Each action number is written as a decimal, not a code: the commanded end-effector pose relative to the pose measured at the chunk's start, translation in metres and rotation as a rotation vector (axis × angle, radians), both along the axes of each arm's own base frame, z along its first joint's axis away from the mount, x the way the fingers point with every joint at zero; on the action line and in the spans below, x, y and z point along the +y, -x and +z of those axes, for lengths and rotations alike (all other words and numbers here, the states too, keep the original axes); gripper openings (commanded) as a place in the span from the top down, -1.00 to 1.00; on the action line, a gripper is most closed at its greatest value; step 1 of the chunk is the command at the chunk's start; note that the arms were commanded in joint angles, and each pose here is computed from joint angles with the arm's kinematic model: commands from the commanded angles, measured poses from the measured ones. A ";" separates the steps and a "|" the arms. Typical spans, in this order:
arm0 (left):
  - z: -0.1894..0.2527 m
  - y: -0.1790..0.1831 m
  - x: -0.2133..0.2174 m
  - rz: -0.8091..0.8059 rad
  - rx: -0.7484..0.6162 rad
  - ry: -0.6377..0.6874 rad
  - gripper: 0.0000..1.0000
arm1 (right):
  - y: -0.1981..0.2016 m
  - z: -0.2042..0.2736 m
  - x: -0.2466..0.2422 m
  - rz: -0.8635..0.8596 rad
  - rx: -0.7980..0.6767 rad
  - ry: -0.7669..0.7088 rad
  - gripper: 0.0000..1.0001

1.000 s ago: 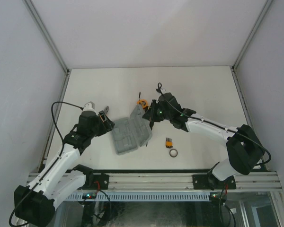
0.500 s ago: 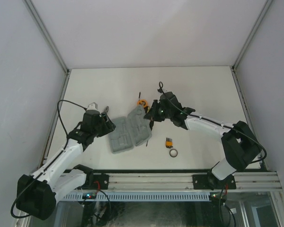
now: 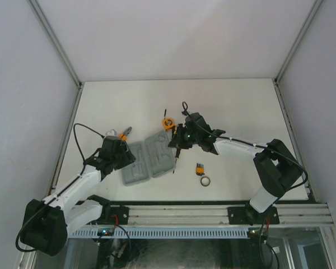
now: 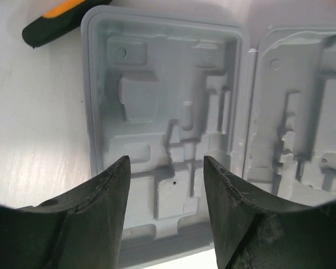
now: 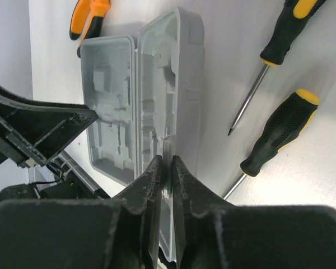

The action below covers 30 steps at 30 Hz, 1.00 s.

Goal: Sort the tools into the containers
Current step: Open the storage box at the center of the board.

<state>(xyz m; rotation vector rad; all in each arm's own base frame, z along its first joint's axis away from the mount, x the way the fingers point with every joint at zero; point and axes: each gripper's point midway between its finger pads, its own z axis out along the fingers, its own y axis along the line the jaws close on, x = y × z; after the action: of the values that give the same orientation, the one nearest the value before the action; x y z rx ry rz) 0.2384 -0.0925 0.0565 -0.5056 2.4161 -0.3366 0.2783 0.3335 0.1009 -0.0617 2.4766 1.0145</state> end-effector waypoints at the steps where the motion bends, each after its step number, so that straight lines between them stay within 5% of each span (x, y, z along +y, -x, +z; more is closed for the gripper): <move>1: -0.011 0.001 0.005 0.050 0.014 -0.009 -0.17 | 0.004 0.010 0.011 0.055 -0.047 -0.030 0.72; 12: -0.031 0.006 0.012 0.093 0.064 -0.033 -0.15 | -0.002 0.014 -0.012 0.001 -0.110 0.071 0.14; 30: -0.041 0.009 0.014 0.096 0.088 -0.050 -0.14 | -0.011 0.009 -0.041 -0.060 -0.142 0.167 -0.02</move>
<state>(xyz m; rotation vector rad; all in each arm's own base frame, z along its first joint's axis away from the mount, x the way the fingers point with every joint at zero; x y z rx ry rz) 0.2366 -0.0840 0.0277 -0.6024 2.4464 -0.2584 0.2841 0.2942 0.0925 -0.0895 2.4756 0.7450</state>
